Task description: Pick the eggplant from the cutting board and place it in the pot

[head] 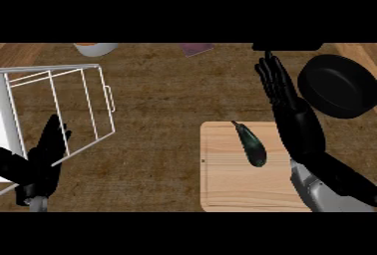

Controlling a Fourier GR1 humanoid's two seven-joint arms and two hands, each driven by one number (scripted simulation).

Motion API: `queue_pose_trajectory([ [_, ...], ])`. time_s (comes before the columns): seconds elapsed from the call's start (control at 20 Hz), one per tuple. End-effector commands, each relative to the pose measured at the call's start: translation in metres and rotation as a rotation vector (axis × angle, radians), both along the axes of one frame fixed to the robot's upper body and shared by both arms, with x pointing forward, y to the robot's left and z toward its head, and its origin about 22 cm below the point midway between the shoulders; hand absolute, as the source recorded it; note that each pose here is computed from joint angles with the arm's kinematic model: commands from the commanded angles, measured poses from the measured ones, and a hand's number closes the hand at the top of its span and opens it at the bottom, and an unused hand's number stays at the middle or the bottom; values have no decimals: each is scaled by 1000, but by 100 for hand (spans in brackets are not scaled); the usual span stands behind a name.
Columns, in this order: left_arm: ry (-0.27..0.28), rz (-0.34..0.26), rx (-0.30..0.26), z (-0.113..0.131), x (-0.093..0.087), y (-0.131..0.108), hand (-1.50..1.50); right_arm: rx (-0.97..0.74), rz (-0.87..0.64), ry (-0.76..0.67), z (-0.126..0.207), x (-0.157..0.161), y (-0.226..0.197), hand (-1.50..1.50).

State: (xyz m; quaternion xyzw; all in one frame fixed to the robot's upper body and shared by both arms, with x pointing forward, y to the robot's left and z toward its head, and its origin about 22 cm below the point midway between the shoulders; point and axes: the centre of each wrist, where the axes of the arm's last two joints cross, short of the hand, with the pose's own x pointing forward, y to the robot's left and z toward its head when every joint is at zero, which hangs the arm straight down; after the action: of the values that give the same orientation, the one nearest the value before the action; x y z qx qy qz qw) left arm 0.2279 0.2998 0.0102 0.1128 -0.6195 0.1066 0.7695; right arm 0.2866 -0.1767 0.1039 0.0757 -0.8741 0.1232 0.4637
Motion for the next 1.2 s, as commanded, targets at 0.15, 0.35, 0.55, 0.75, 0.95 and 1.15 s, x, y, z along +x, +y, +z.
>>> queue_pose_trajectory([
  [0.15, -321, -151, 79, 49, 28, -15, 0, 8, 402, 196, -5, 32, -18, 150],
  [0.35, -416, -228, 139, 55, 45, -28, 0, -443, 313, 220, 1, 52, -75, 150],
  [0.55, -451, -224, 173, 52, 53, -27, 0, -363, 492, 215, -10, 58, -95, -150],
  [0.75, -452, -205, 195, 48, 61, -29, 0, -362, 618, 129, 6, 69, -104, -150],
  [0.95, -446, -229, 198, 51, 66, -32, 0, -522, 658, 115, 28, 80, -118, -150],
  [1.15, -427, -230, 175, 44, 69, -42, 0, -715, 724, 139, 38, 82, -112, -150],
])
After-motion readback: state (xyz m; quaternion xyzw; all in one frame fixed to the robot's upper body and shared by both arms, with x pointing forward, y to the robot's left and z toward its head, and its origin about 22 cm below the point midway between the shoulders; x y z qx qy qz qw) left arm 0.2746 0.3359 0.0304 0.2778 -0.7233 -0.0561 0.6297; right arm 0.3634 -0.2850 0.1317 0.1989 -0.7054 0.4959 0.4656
